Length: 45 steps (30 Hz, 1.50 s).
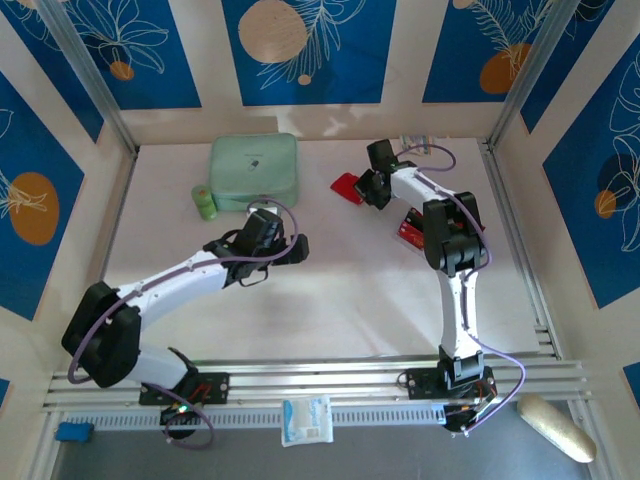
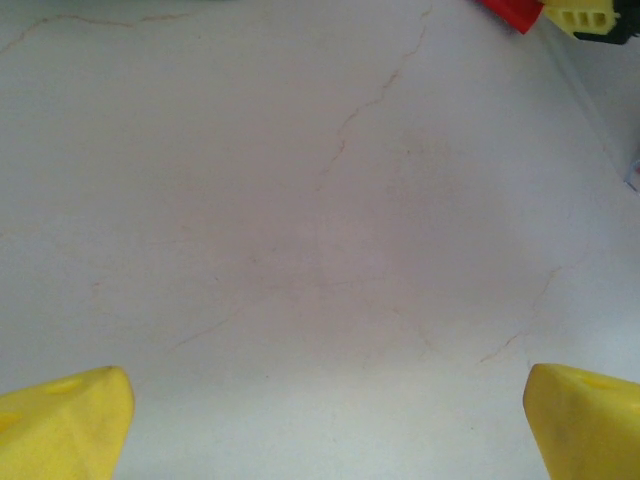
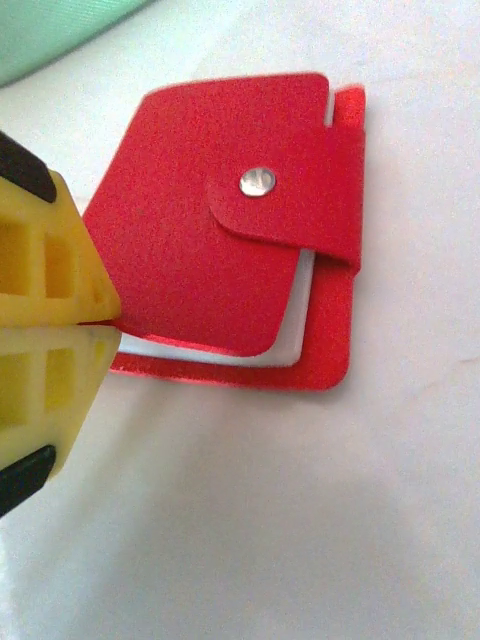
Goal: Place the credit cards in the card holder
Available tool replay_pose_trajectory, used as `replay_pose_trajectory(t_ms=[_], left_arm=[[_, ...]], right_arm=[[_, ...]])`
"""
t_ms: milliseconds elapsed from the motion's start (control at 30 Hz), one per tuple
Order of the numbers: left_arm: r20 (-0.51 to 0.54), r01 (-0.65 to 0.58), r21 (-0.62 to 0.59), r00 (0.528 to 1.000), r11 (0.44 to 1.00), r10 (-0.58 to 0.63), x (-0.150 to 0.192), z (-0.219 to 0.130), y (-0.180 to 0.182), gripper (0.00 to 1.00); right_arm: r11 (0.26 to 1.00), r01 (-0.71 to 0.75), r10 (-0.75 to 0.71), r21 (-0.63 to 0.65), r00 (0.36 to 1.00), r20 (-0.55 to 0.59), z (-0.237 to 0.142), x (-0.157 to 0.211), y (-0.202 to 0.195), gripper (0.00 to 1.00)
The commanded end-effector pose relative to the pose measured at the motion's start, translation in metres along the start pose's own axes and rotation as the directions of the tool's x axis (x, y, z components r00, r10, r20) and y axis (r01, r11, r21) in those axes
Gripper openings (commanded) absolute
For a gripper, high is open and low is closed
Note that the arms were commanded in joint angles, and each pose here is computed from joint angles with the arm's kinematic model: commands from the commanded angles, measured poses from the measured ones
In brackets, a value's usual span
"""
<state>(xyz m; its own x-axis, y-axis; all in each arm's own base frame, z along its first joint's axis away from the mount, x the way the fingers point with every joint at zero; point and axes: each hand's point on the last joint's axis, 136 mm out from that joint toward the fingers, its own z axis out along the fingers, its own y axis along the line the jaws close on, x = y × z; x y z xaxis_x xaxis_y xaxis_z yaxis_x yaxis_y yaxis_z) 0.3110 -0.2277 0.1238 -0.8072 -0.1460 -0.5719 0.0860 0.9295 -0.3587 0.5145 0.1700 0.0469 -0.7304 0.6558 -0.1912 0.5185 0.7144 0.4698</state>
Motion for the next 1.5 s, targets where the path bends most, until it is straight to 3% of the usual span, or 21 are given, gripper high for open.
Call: replay_pose_trajectory(t_ms=[0,500,733,967,1467], left_arm=[[-0.012,0.064,0.019,0.998,0.998,-0.064,0.000,0.008,-0.001,1.00],[0.054,0.298,0.216,0.947,0.930,-0.316,-0.022,0.000,-0.026,1.00],[-0.035,0.472,0.339,0.870,0.813,-0.491,-0.014,0.009,-0.042,1.00],[-0.093,0.571,0.434,0.797,0.696,-0.596,-0.020,0.003,-0.068,1.00],[-0.200,0.655,0.535,0.711,0.533,-0.674,-0.034,0.012,-0.113,1.00]], right_arm=[[0.988,0.041,-0.041,-0.150,0.999,0.007,-0.045,0.022,0.039,0.00],[0.948,-0.011,0.013,-0.318,1.000,0.005,-0.134,0.130,0.012,0.00],[0.921,0.044,-0.007,-0.386,0.995,0.097,-0.179,0.144,0.010,0.00],[0.889,0.093,-0.016,-0.449,0.985,0.172,-0.214,0.147,0.015,0.00],[0.839,0.139,-0.046,-0.526,0.981,0.186,-0.240,0.169,0.033,0.00]])
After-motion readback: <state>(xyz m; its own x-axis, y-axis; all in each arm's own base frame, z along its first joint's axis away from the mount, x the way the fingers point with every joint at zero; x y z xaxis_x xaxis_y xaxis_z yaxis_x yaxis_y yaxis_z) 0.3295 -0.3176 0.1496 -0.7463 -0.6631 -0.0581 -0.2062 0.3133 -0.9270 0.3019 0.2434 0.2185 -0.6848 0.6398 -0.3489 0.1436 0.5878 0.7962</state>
